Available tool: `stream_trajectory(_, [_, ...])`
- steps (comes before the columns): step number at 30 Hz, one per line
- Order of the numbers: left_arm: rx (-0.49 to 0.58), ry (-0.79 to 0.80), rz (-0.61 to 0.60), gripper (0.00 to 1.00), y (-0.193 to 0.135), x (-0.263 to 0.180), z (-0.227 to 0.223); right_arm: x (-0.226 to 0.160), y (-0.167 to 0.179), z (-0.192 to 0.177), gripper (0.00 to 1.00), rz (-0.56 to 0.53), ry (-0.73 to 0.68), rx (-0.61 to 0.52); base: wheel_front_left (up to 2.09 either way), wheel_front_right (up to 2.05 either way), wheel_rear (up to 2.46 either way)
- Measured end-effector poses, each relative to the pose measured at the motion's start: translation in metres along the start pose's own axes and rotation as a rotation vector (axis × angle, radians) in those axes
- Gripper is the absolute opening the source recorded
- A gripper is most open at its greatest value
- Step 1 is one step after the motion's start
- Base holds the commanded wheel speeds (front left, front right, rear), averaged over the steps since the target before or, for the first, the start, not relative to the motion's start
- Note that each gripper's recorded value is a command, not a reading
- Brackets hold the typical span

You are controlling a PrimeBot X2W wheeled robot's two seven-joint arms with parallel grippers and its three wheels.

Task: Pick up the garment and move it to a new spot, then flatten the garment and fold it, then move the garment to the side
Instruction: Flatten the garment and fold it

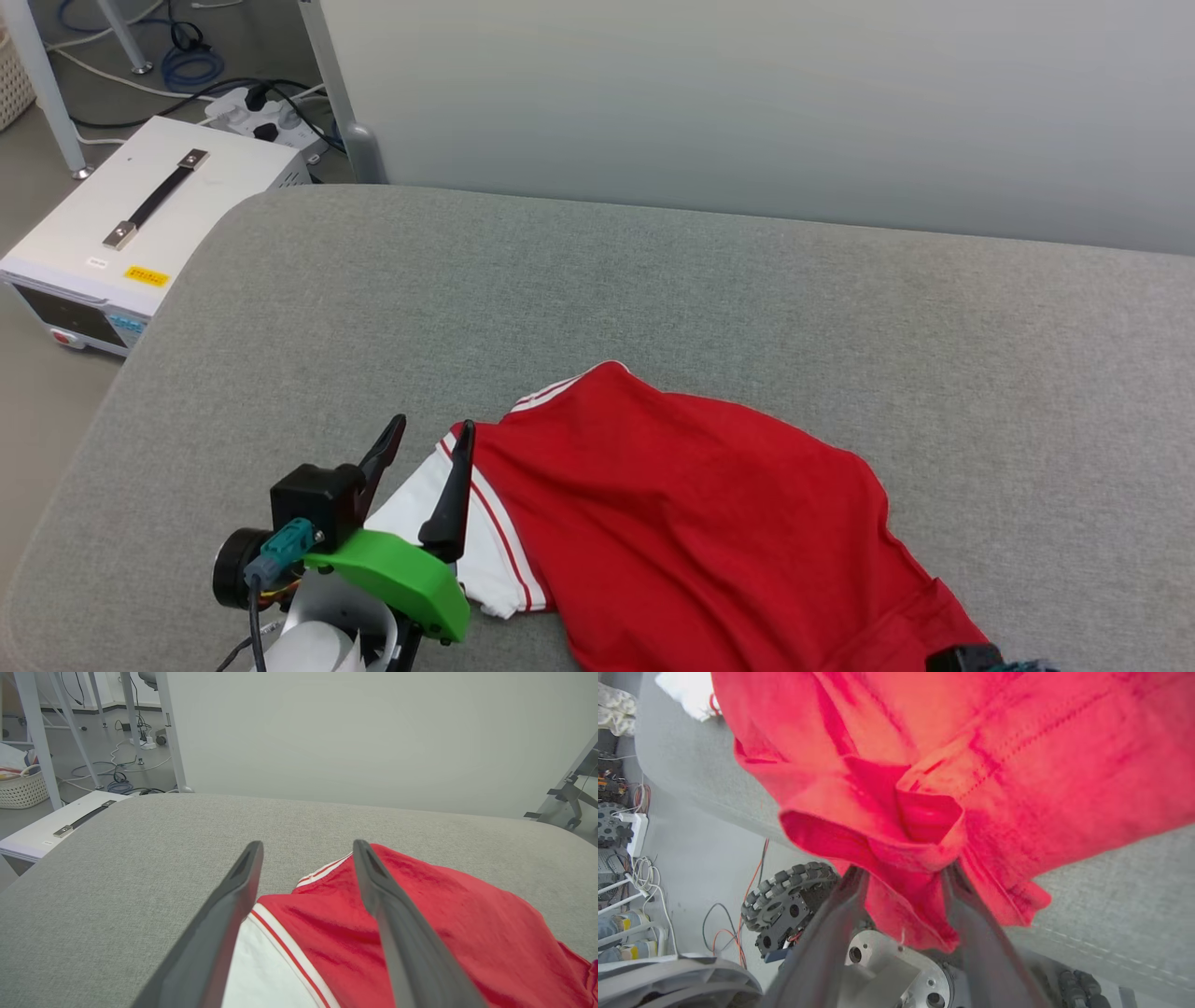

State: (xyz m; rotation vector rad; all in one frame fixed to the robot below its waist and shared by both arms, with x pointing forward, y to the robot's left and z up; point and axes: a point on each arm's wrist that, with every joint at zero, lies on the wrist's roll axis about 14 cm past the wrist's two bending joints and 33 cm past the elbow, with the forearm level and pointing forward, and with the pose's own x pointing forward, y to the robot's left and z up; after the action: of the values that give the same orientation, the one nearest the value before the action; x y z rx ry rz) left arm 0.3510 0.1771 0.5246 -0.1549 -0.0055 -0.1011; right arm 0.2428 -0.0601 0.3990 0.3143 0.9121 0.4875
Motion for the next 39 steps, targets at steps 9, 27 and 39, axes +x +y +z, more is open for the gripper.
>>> stream_trajectory(9, [0.003, 0.02, 0.016, 1.0, 0.004, -0.003, -0.005, -0.017, 0.003, 0.101, 1.0, 0.016, -0.503, -0.026, 0.0, 0.0, 0.0])
stream_trajectory(27, [-0.014, -0.048, 0.088, 1.0, 0.017, 0.001, 0.003, 0.033, -0.078, 0.171, 1.0, -0.126, -0.373, -0.096, 0.0, 0.0, 0.0])
stream_trajectory(39, [-0.036, -0.019, 0.136, 1.0, 0.031, 0.011, -0.012, 0.106, -0.065, 0.14, 1.0, -0.073, 0.146, -0.296, 0.0, 0.0, 0.0])
